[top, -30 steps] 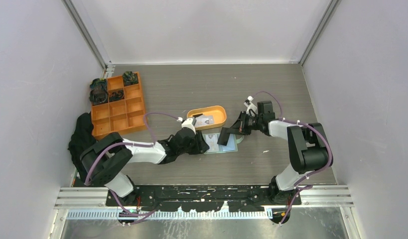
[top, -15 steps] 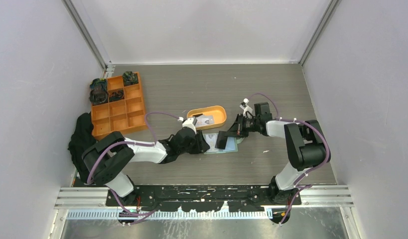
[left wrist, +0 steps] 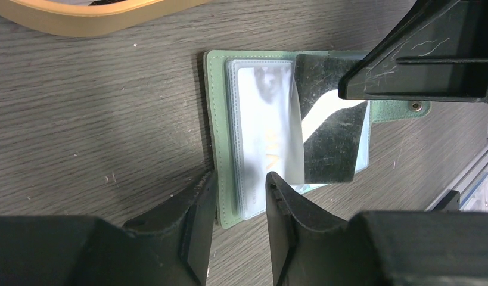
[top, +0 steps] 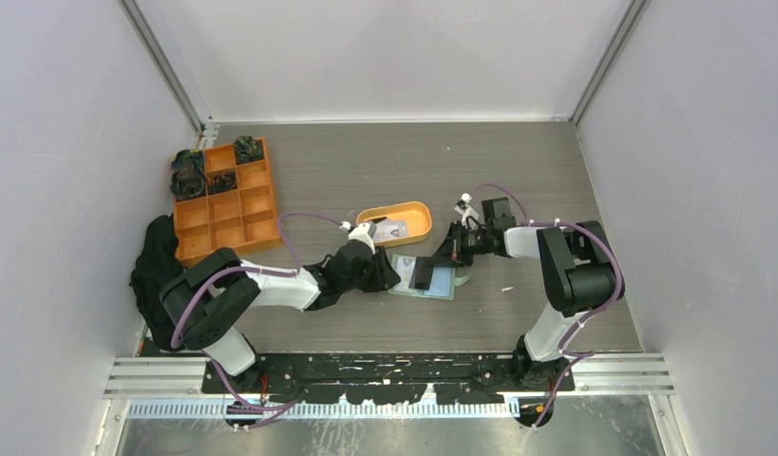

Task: Put the credit cards into the card holder
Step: Insert the credit card into the card holder.

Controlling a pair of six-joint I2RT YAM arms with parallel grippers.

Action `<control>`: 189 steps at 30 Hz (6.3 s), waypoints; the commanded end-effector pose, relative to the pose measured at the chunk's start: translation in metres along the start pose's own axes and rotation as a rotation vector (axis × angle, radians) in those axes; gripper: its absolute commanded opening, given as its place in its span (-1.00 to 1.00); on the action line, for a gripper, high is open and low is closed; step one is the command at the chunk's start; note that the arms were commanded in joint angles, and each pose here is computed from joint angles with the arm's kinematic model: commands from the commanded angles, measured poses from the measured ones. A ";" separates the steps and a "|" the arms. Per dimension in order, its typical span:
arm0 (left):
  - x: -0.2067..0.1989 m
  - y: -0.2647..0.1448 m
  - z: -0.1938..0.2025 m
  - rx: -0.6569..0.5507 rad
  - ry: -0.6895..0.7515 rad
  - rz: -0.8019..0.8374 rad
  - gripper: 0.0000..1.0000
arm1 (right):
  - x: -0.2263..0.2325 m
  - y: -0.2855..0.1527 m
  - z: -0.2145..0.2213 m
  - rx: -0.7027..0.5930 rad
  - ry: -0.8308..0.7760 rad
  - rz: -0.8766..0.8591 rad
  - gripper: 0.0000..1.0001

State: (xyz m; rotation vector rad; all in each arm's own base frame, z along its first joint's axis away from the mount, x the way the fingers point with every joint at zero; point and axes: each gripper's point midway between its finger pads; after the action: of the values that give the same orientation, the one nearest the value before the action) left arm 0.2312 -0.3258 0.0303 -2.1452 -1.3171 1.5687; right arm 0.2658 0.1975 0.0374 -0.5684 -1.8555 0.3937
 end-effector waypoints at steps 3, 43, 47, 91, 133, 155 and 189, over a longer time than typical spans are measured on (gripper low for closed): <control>0.035 0.003 0.025 0.096 0.032 -0.105 -0.27 | 0.004 0.005 -0.003 0.023 0.000 -0.018 -0.98; 0.036 0.004 0.026 0.111 0.018 -0.101 -0.37 | -0.010 -0.014 0.024 0.015 0.183 0.059 -0.97; 0.036 0.005 0.026 0.111 0.016 -0.102 -0.38 | -0.012 -0.018 0.024 -0.021 0.191 0.058 -0.98; 0.029 0.013 0.046 0.189 -0.044 -0.026 -0.57 | -0.011 -0.010 0.016 -0.033 0.165 0.033 -0.98; 0.030 0.017 0.046 0.191 -0.034 -0.040 -0.60 | -0.019 -0.021 0.021 -0.038 0.159 0.067 -0.98; 0.016 -0.017 -0.004 -0.004 0.108 -0.066 -0.34 | -0.020 -0.001 -0.003 0.014 0.115 0.014 -0.67; -0.123 0.040 0.058 -0.008 0.530 0.003 -0.58 | -0.007 -0.004 -0.008 0.066 0.023 0.037 -0.45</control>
State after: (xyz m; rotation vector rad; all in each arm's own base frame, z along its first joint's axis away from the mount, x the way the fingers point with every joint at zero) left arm 0.1897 -0.4479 0.0601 -2.3311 -1.1298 0.9465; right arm 0.2632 0.1886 0.0243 -0.5500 -1.7354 0.4654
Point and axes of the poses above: each gripper's point midway between its finger pads, its own y axis out along the fingers, its own x axis along the line the jaws close on, z = x × y, and after that the axes turned 11 degrees about -y, right-handed
